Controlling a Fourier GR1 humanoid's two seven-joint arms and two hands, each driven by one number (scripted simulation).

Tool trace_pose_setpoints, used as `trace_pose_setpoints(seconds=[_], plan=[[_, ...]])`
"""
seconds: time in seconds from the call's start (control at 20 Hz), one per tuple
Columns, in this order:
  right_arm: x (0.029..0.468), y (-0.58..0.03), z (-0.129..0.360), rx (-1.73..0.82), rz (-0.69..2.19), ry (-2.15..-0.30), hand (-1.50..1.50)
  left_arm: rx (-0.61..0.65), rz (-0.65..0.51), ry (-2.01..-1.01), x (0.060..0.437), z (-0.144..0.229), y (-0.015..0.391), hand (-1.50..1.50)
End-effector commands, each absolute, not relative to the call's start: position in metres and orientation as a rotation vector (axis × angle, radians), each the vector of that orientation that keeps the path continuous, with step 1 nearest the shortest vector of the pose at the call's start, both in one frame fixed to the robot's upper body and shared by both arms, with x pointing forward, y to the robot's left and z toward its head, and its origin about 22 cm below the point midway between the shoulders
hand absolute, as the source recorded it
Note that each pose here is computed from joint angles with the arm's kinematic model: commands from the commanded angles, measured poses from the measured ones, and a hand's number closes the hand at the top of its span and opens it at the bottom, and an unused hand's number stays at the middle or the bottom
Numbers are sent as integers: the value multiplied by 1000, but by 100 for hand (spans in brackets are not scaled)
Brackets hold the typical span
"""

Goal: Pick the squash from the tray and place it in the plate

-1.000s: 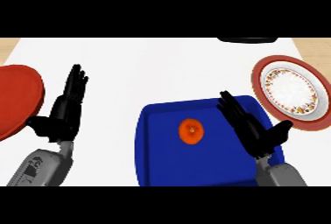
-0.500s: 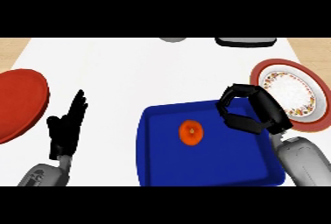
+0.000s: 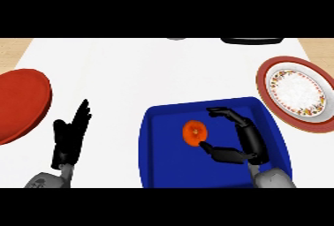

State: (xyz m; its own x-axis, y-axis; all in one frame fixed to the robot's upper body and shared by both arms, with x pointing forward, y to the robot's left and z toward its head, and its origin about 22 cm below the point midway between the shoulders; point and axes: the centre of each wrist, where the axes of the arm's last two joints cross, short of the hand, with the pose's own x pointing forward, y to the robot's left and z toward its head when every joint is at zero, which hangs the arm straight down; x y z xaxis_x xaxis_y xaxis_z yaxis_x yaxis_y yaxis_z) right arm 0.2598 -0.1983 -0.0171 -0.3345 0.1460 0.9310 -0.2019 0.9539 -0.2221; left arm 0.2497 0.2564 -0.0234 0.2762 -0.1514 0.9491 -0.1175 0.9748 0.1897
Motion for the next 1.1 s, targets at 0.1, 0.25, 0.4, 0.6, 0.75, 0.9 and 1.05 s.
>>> trace_pose_setpoints(seconds=[0.1,0.25,0.4,0.6,0.75,0.9,1.05], plan=[[262,-206,-19,-41,744,-1856,-150,246,-43,-1284,248,-25,252,0],[268,-211,-11,-240,885,-1815,-150,252,-42,-1280,256,-20,252,0],[291,-205,21,-355,987,-1745,-150,224,-42,-1277,243,-17,260,0],[282,-180,39,-373,1159,-1609,-150,248,-45,-1303,250,-21,254,0],[298,-174,59,-356,1277,-1448,-150,251,-35,-1285,258,-16,248,0],[303,-160,69,-311,1357,-1334,-150,236,-10,-1300,260,-18,237,0],[295,-156,52,-288,1386,-1239,-150,268,-47,-1275,249,-9,249,0]])
